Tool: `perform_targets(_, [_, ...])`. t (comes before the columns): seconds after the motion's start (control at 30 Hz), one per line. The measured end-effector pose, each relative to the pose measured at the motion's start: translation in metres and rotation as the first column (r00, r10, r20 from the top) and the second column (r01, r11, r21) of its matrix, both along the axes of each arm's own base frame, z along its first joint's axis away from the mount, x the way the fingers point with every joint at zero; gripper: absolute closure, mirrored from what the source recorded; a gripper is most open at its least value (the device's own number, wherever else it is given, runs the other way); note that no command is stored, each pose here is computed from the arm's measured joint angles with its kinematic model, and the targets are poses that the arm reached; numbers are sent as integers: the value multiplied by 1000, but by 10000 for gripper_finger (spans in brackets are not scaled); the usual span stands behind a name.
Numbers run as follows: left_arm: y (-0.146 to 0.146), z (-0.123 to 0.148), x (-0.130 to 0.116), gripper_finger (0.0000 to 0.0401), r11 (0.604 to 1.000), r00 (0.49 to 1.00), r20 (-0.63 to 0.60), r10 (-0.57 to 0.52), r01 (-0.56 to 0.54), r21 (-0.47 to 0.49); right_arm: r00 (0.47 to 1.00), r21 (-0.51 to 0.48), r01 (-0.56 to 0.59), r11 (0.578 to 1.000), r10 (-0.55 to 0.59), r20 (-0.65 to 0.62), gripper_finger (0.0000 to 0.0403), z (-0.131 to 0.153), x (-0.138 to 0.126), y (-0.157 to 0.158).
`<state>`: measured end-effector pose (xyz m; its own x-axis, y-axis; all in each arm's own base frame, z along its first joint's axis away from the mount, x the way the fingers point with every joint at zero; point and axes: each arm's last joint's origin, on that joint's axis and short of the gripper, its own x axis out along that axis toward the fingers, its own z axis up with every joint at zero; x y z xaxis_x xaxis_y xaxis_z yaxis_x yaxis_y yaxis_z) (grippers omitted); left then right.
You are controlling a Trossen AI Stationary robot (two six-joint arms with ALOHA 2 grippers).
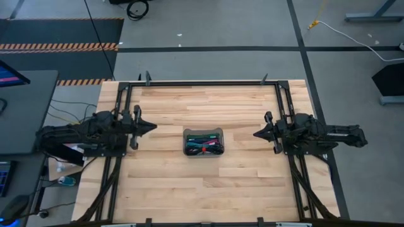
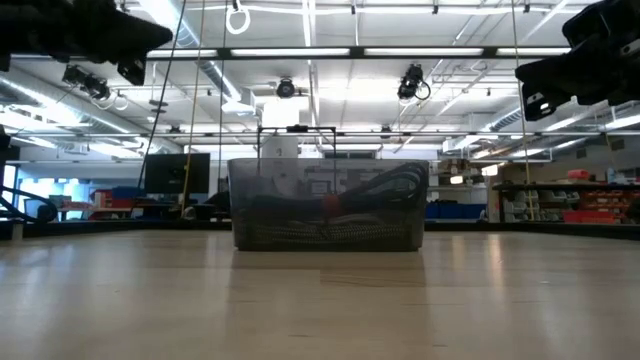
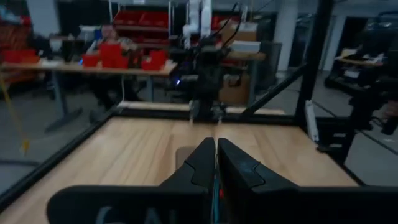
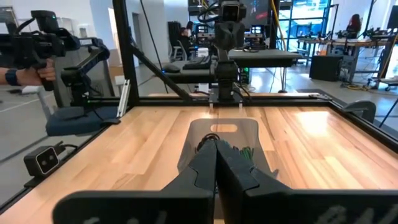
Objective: Pick and place USB-C Cables
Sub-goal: Return to Home Position
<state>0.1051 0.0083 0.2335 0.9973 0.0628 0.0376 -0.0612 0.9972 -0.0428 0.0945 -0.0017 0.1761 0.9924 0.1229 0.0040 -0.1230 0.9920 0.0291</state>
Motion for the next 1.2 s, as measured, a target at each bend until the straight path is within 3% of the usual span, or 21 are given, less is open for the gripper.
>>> perform_targets(0.17, [-4,-1,0,376,998,998,0,-60,60,-7,1000,0,0,1000,0,0,389,0,0,0])
perform_targets(0.33, [-10,-26,6,376,991,990,58,-127,130,-34,1000,-3,-1,1000,1,0,389,0,0,0])
perform_targets(0.47, [-13,-44,7,376,990,985,112,-131,136,-30,1000,0,-11,1000,11,0,390,0,0,0])
perform_targets(0.73, [-14,-57,8,376,989,989,43,-140,141,-43,1000,-5,-17,1000,17,0,391,0,0,0])
perform_targets(0.93, [-13,-60,8,376,990,990,12,-138,139,-35,995,-38,-104,994,104,0,391,0,-1,3])
perform_targets(1.2, [-5,-60,8,376,997,998,21,-66,67,-42,999,-28,12,1000,-13,-37,391,2,-2,-5])
